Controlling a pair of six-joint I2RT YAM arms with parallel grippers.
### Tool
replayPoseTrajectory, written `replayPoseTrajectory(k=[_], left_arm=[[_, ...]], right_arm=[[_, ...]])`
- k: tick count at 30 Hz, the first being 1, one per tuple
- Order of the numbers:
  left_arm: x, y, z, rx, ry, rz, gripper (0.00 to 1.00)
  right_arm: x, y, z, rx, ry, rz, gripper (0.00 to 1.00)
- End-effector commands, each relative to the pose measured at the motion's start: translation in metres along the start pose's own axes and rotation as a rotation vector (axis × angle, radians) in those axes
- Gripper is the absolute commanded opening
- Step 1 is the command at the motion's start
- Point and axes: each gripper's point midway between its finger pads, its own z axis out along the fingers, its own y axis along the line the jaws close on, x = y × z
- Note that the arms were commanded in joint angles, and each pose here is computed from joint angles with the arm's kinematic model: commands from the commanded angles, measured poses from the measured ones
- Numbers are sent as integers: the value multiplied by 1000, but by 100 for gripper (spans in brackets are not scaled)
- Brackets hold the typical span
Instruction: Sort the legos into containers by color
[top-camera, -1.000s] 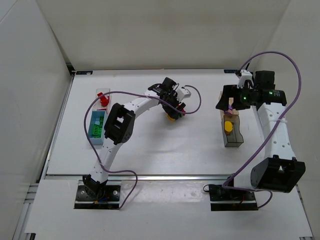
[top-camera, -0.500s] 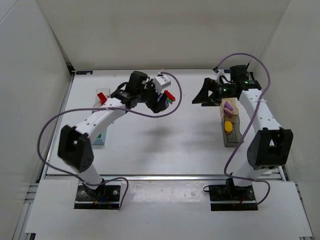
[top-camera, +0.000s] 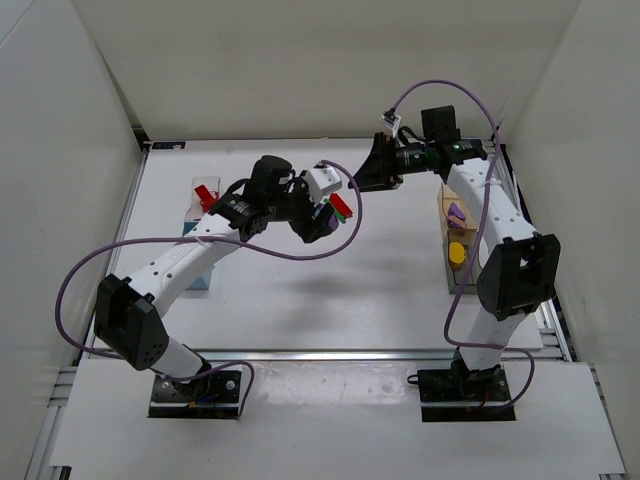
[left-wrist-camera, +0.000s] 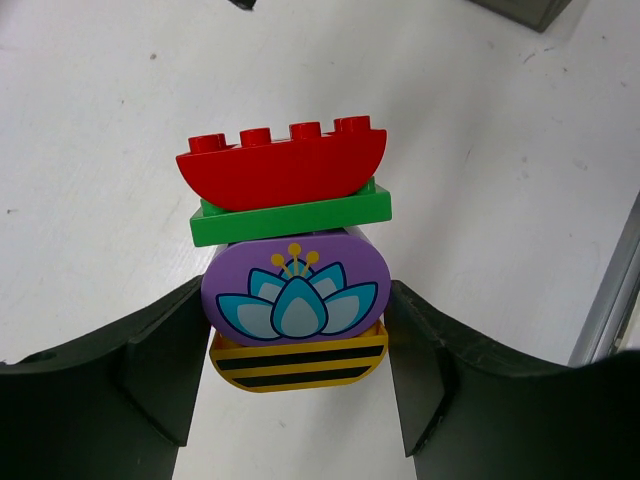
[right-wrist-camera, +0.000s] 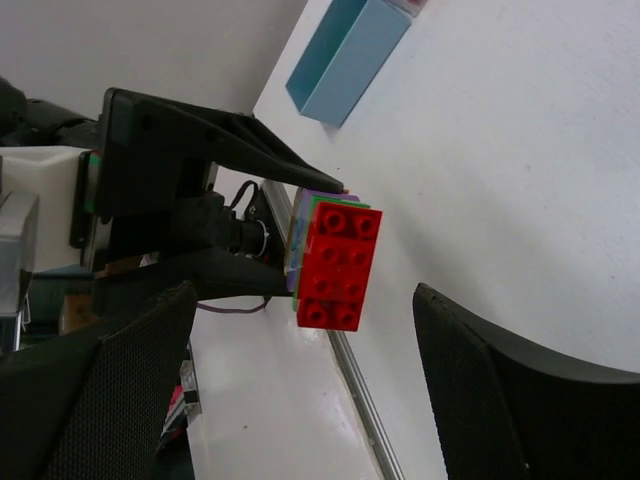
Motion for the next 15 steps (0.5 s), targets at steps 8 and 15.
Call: replayPoseTrajectory(k=[8, 15], left_arm=[[-21, -3, -7, 2, -58, 39, 43], [-34, -10, -9, 26, -89, 46, 43]], right_arm=[[21, 30, 4, -79, 48, -86, 90], [25, 24, 5, -65, 52, -72, 79]])
